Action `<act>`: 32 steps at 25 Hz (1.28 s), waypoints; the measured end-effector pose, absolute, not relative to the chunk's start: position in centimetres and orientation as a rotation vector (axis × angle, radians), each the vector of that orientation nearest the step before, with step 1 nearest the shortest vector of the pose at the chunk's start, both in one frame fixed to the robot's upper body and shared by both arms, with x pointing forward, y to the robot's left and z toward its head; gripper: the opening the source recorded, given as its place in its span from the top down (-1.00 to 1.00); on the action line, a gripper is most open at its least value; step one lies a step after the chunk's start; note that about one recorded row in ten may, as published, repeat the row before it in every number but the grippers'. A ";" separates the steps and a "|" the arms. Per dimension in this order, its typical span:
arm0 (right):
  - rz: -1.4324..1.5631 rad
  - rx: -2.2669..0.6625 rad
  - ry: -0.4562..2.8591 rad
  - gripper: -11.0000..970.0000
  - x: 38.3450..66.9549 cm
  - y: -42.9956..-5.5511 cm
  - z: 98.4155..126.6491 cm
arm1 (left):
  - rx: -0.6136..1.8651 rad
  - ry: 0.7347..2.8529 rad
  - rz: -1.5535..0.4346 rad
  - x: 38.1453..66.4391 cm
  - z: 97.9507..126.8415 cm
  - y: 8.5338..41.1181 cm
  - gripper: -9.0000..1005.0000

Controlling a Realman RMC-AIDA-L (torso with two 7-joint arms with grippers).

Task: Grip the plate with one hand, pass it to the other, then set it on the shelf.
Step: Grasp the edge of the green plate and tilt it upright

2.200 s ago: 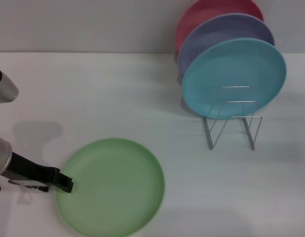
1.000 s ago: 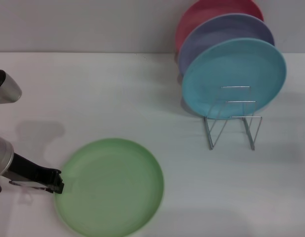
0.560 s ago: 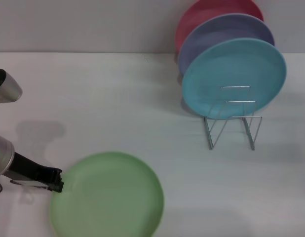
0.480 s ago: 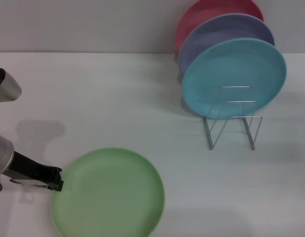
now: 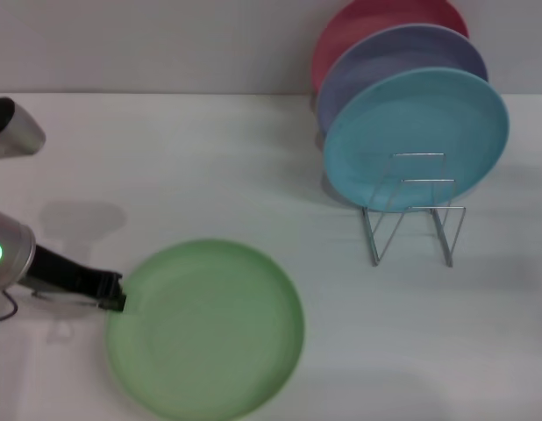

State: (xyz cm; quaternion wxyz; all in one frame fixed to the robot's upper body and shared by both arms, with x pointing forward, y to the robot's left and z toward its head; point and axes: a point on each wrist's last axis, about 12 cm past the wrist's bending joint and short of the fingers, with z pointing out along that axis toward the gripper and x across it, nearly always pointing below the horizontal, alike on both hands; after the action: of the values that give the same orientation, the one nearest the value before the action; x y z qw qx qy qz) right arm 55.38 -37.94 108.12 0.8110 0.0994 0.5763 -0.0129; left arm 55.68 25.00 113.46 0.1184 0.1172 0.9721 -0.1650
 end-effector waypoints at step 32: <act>-0.032 0.225 1.244 -0.50 54.8 -38.1 107.6 | 0.010 2.115 -0.385 60.0 112.4 27.8 0.91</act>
State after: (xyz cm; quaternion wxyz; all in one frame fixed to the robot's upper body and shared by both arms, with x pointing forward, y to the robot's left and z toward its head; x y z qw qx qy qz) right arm 54.82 -38.07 107.62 0.8066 0.1054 0.5815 -0.0150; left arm 59.99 27.80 112.44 0.4760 0.0042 0.8652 -0.1575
